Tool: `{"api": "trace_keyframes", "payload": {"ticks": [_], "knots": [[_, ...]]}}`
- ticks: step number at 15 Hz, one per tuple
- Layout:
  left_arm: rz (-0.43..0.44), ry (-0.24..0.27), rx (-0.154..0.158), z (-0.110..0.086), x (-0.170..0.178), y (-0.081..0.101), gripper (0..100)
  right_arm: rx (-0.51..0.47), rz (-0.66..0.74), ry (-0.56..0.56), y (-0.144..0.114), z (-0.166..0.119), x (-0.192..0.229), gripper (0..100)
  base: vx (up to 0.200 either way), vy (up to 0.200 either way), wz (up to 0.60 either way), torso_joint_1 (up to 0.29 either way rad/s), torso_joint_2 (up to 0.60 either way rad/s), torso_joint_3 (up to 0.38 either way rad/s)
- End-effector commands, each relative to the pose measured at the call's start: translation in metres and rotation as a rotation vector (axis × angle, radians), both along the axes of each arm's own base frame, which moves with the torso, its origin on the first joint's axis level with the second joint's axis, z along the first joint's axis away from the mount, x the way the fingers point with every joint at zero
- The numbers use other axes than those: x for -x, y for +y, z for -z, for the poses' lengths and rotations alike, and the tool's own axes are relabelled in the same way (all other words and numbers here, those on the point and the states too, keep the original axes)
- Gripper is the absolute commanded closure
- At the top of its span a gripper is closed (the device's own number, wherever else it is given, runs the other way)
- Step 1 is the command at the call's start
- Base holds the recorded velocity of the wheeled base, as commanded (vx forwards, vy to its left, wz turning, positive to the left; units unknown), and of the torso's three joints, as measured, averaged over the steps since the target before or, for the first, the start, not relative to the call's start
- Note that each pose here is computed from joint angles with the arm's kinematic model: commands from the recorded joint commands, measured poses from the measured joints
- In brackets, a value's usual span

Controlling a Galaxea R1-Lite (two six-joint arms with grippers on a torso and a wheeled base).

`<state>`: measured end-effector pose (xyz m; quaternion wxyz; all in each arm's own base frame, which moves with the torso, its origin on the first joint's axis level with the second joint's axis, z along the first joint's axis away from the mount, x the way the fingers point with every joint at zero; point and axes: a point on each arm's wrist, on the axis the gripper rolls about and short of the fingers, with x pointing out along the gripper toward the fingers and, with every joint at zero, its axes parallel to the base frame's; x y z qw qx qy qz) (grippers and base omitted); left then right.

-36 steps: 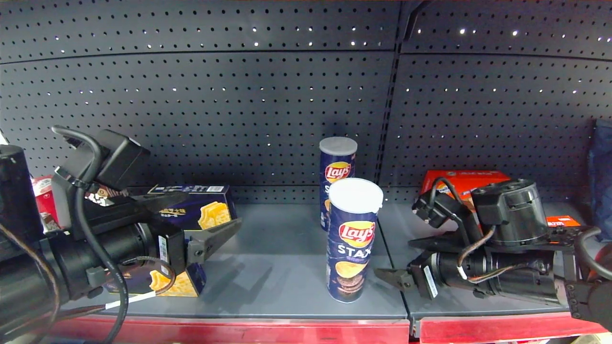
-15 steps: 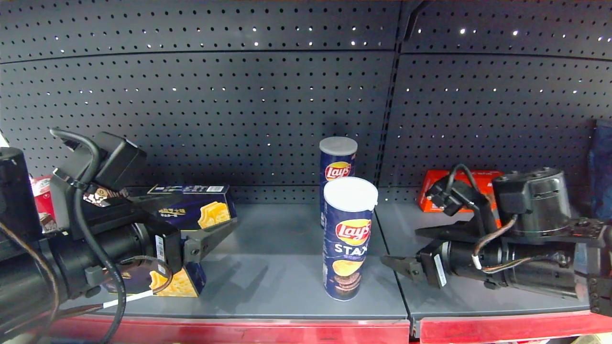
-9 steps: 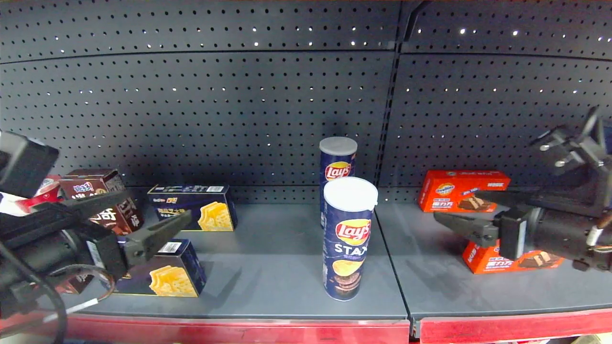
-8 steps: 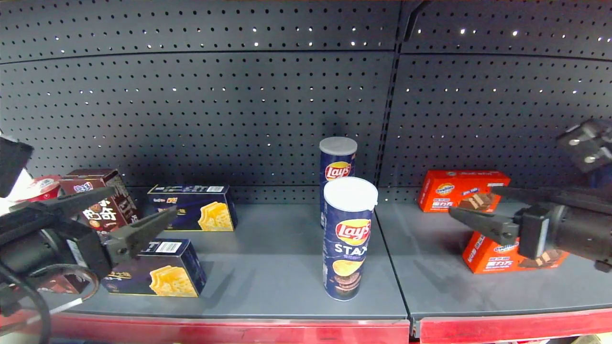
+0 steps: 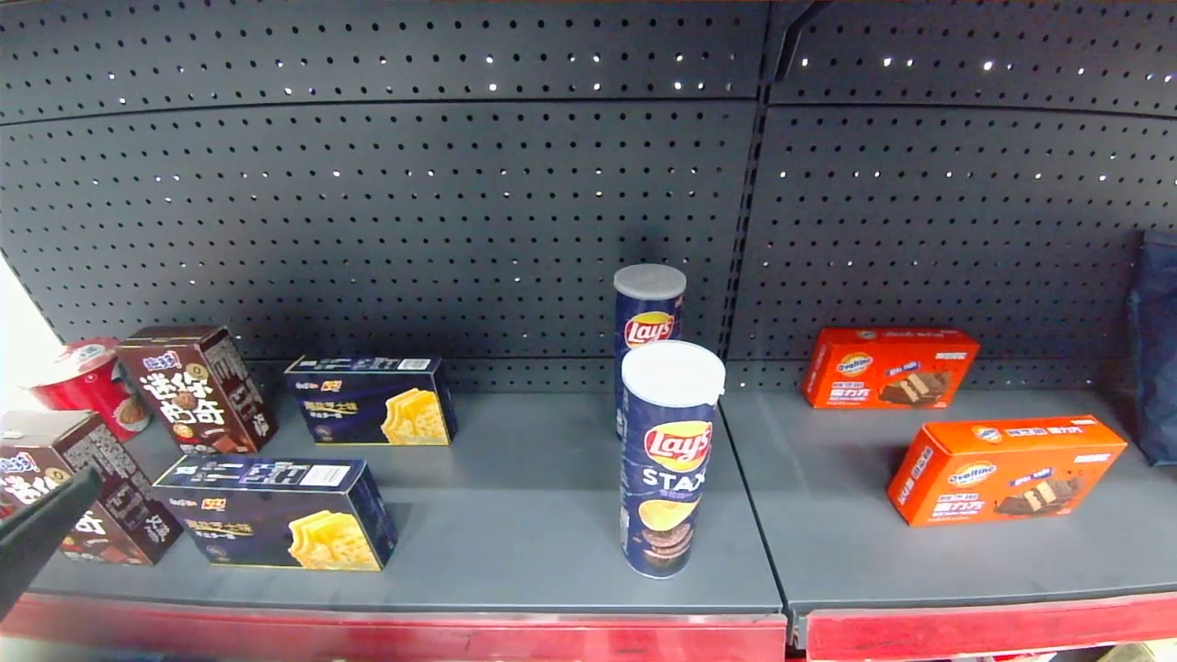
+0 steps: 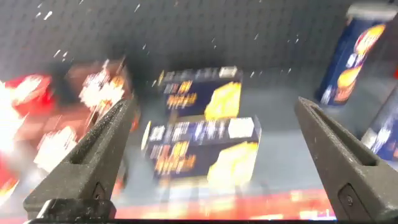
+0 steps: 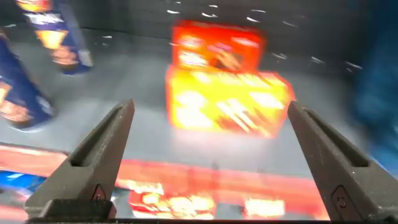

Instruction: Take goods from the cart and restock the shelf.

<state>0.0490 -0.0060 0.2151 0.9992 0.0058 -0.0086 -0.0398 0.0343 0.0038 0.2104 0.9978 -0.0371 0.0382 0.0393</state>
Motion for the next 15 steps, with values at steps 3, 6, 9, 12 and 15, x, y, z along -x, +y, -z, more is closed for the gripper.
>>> {"api": "trace_keyframes", "payload": {"ticks": [3, 6, 9, 12, 15], "knots": [[-0.044, -0.026, 0.006, 0.047, 0.060, 0.010, 0, -0.010, 0.159, -0.078, -0.007, 0.064, 0.070, 0, 0.000, 0.000, 0.00, 0.000, 0.00, 0.000], [-0.040, 0.039, -0.005, 0.096, 0.077, 0.013, 0, 0.002, 0.179, -0.076, -0.006, 0.100, 0.078, 0, 0.000, 0.000, 0.00, 0.000, 0.00, 0.000], [0.012, 0.093, -0.012, 0.112, 0.072, 0.012, 0, 0.026, 0.097, -0.019, -0.004, 0.121, 0.067, 0, 0.000, 0.000, 0.00, 0.000, 0.00, 0.000], [0.080, 0.135, -0.019, 0.125, 0.069, 0.011, 0, 0.004, 0.063, -0.092, -0.004, 0.127, 0.060, 0, 0.000, 0.000, 0.00, 0.000, 0.00, 0.000], [0.109, 0.118, 0.012, 0.137, 0.064, 0.010, 0, -0.022, 0.073, -0.108, -0.004, 0.127, 0.059, 0, 0.000, 0.000, 0.00, 0.000, 0.00, 0.000]]}}
